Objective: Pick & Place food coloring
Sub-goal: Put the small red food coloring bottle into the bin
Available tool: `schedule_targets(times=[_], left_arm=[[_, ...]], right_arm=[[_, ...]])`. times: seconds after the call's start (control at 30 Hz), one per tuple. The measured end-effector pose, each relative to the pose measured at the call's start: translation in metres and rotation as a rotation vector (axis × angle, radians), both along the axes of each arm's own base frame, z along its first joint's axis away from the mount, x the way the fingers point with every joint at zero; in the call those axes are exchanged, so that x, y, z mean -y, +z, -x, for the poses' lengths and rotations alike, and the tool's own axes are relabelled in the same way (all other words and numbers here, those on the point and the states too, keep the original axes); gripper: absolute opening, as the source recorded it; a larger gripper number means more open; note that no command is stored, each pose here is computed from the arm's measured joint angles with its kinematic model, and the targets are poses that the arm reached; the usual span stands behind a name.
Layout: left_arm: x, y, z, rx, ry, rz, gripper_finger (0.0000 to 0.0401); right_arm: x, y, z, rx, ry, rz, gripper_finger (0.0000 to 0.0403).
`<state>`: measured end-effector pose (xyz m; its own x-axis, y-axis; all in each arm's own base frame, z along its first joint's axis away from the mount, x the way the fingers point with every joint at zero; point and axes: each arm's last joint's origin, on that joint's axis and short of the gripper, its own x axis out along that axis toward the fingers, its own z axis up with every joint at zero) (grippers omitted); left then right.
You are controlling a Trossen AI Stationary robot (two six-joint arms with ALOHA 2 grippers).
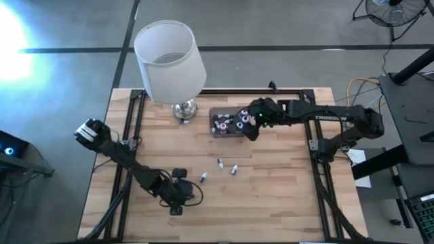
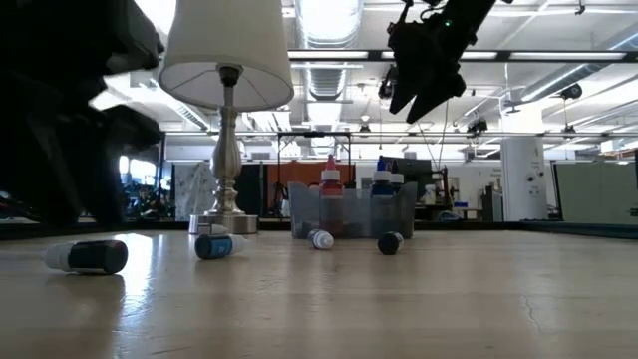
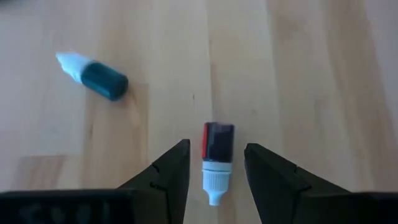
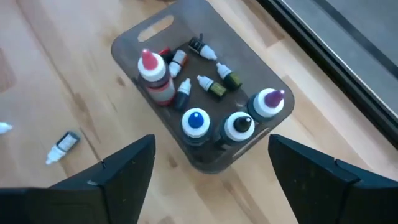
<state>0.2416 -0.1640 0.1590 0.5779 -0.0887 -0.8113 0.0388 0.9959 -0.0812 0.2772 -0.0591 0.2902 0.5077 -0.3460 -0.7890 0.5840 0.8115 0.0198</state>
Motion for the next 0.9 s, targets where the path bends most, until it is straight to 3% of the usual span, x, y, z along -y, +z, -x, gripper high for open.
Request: schedule_targets(times=[0.33,0.6,0.7,0.9], left_arm=[[-0.001,-0.024,-0.008,-0.080,0.024,0.010,0.0127],[-0.031,-0.017,-0.018,-0.075,0.059,-0.049,0.0048],[-0.052,0.003,-0.024,-0.065,0.082,-0.089,0.0032],[-0.112,0.079,-0.046,0.110,0.146,-0.218,0.0048]], right_arm=[[-0.002,-0.010,0.005,-0.027,-0.012,0.004,0.0311],[-0.011,0.016,0.029,0.064,-0.069,0.098,0.0296],[-0.013,0.026,0.047,0.110,-0.120,0.108,0.0288],[-0.021,0.032,0.078,0.203,-0.207,0.100,0.0281]])
